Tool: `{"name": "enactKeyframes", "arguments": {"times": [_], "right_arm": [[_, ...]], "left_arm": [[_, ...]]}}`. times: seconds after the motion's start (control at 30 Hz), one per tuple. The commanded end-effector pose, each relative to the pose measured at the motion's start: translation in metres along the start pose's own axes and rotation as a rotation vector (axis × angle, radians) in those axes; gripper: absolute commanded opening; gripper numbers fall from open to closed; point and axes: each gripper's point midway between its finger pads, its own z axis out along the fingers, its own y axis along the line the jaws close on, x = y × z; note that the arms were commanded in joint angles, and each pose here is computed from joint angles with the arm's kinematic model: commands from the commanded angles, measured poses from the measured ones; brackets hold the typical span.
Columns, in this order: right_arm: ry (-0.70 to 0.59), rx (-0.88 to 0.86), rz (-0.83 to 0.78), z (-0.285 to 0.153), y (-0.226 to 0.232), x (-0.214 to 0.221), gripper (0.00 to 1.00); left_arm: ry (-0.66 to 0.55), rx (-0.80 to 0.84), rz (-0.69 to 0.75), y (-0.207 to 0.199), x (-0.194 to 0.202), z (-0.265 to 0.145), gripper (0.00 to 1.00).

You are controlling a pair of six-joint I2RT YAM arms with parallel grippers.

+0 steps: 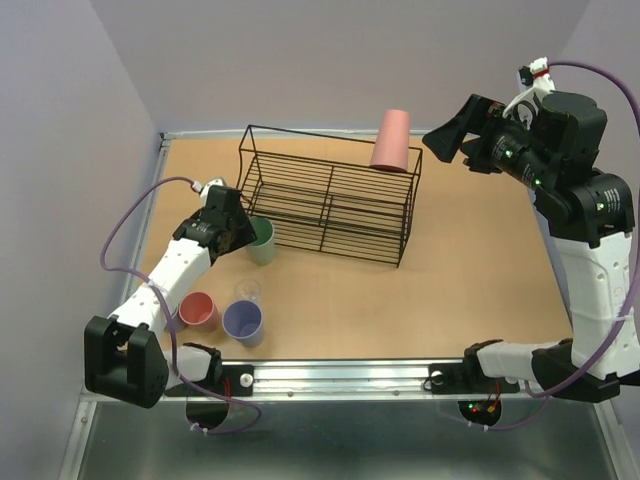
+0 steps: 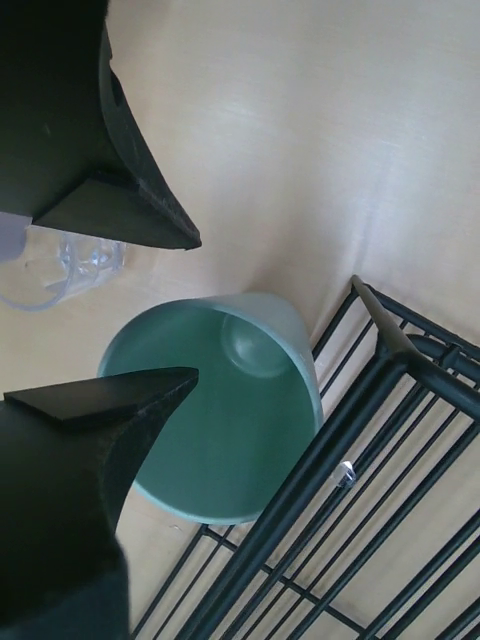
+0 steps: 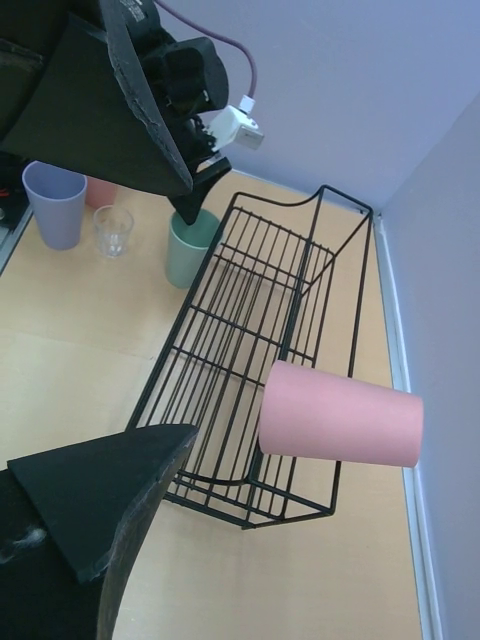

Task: Load the cups into the dish rack

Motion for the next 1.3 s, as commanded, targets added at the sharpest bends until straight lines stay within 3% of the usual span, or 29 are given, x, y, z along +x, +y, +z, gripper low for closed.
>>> {"name": "enactKeyframes", "arguments": {"times": [0.0, 0.03, 0.1, 0.3, 0.4, 0.57, 0.8, 1.0, 1.13, 1.27], "right_arm": [[0.001, -0.024, -0.02, 0.002, 0.005, 0.0, 1.0], [0.004, -0.023, -0.021, 0.003, 0.004, 0.0, 1.0], [0.007, -0.023, -0.025, 0.005, 0.004, 0.0, 1.0], [0.021, -0.016, -0.041, 0.009, 0.001, 0.003, 1.0], [0.024, -0.02, -0.044, 0.011, 0.001, 0.003, 1.0], [0.012, -0.032, -0.047, 0.009, 0.006, -0.002, 1.0], [0.009, -0.168, -0.031, 0.002, 0.035, -0.01, 1.0], [-0.026, -0.481, 0.083, -0.009, 0.095, -0.029, 1.0], [0.048, -0.685, 0.262, -0.002, 0.125, -0.026, 1.0], [-0.005, -0.866, 0.32, -0.006, 0.161, -0.044, 1.0]], "left_arm": [[-0.035, 0.03, 0.002, -0.007, -0.009, 0.006, 0.56], [-0.032, 0.024, 0.001, -0.006, -0.008, 0.007, 0.43], [-0.029, 0.021, 0.003, -0.005, -0.007, 0.006, 0.31], [-0.026, 0.002, 0.011, 0.004, 0.001, 0.006, 0.14], [-0.019, 0.001, 0.012, 0.006, 0.005, 0.005, 0.0], [-0.02, 0.004, 0.016, 0.009, 0.003, -0.008, 0.0], [-0.104, 0.126, -0.002, -0.004, -0.021, -0.068, 0.0], [-0.308, 0.466, -0.056, -0.047, -0.066, -0.162, 0.0], [-0.554, 0.829, -0.071, -0.086, -0.11, -0.259, 0.0], [-0.706, 0.966, -0.123, -0.095, -0.134, -0.304, 0.0]]}}
